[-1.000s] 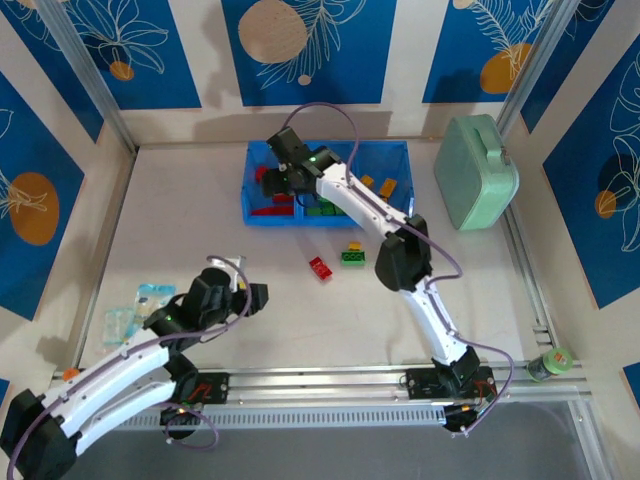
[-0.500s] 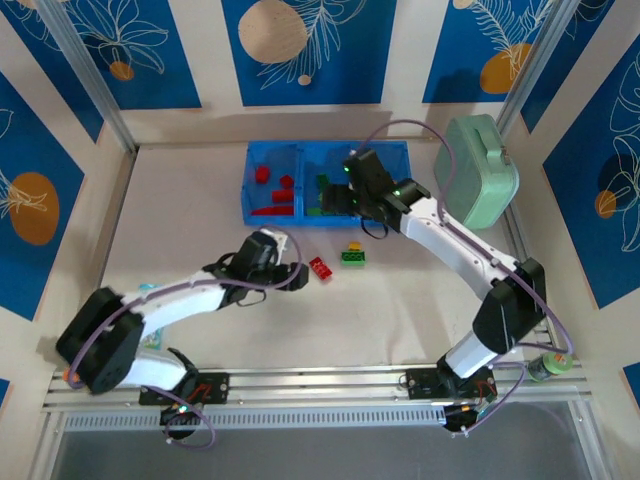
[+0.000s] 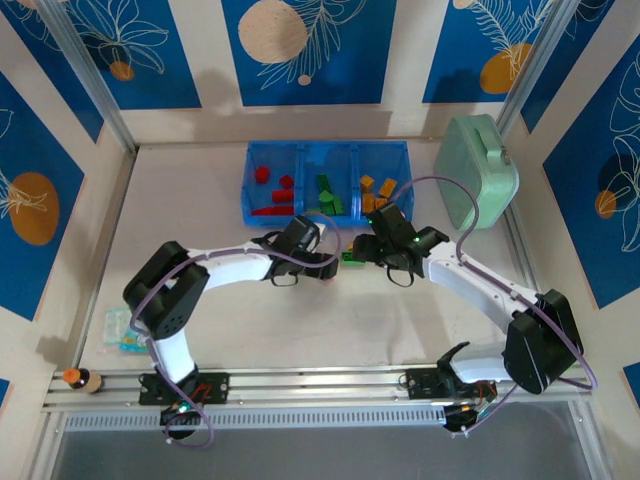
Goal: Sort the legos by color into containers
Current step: Pick up the lego from the center of the table, then place the lego in the container.
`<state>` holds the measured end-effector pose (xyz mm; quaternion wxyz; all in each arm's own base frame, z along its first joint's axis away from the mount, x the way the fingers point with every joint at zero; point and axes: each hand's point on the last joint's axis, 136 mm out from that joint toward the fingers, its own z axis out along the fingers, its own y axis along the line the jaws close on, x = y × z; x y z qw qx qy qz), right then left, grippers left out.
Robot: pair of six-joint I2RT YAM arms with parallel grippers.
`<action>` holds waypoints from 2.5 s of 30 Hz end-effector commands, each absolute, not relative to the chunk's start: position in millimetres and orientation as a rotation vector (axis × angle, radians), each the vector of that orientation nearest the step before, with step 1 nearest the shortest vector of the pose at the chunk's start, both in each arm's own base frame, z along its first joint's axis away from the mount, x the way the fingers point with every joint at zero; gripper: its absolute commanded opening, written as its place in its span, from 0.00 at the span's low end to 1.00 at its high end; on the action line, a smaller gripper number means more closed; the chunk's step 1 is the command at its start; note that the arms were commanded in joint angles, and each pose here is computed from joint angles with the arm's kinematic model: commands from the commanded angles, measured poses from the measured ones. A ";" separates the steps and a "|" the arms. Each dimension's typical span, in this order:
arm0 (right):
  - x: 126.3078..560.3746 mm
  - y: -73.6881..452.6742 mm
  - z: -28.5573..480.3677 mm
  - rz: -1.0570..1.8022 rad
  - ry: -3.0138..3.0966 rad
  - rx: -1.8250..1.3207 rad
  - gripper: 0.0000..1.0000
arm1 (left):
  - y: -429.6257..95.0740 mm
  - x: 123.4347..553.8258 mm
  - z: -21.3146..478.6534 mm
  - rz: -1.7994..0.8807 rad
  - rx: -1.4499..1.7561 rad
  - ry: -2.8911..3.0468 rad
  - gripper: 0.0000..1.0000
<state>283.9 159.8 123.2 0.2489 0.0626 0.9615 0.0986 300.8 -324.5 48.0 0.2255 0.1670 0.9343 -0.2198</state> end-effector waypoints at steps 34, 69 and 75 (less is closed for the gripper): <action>276.4 151.4 109.7 0.316 2.626 0.241 0.81 | -271.4 339.1 95.4 -0.325 0.390 2.525 0.23; 310.7 184.1 73.3 0.242 2.855 0.137 0.87 | -193.9 405.4 197.2 -0.416 0.137 2.266 0.72; 335.3 186.2 65.3 0.141 2.873 0.115 0.80 | -184.1 353.4 181.5 -0.411 0.144 2.284 0.72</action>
